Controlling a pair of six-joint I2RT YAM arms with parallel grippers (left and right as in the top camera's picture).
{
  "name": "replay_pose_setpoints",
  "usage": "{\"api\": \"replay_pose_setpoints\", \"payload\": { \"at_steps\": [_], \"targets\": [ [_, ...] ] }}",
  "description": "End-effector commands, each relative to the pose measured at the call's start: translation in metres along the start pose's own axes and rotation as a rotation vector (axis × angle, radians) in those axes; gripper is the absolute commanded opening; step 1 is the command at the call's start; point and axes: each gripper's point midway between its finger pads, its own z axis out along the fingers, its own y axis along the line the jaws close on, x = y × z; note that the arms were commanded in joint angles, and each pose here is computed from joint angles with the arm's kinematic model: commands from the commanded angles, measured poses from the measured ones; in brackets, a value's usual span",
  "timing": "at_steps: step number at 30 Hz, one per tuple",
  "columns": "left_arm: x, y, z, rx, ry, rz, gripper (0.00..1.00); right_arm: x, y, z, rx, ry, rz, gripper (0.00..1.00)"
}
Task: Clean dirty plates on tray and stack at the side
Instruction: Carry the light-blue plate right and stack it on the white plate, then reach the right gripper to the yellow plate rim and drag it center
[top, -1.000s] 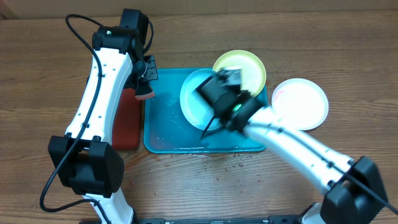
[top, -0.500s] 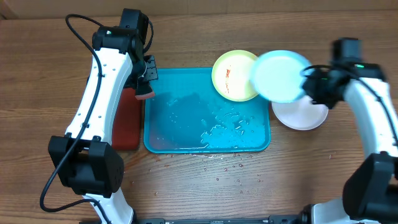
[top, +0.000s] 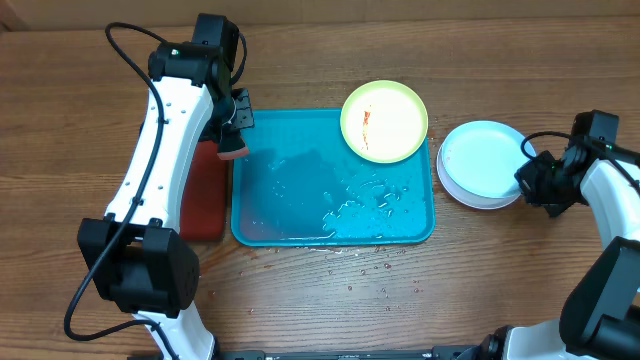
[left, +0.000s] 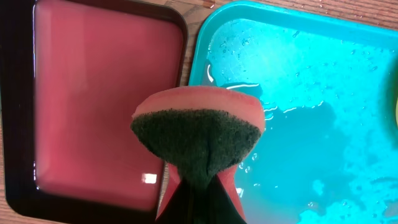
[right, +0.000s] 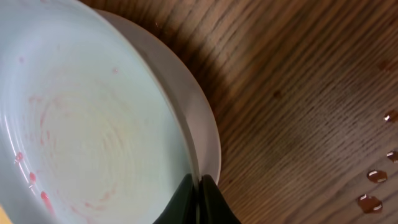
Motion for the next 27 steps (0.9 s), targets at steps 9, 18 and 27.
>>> {"api": "replay_pose_setpoints", "payload": {
  "at_steps": [9,18,27],
  "targets": [
    [0.0,-0.002,-0.003,0.013,-0.009,0.006,0.04,-0.008,0.052,-0.02,-0.249,-0.027,-0.132,0.27],
    [-0.001,-0.003,-0.003,0.014,-0.013,0.006,0.04,0.029,0.137,-0.034,-0.419,-0.035,-0.372,0.33],
    [-0.002,-0.003,-0.003,0.015,-0.016,0.006,0.04,0.079,0.179,0.013,-0.308,-0.068,-0.43,0.33]
  ]
}}
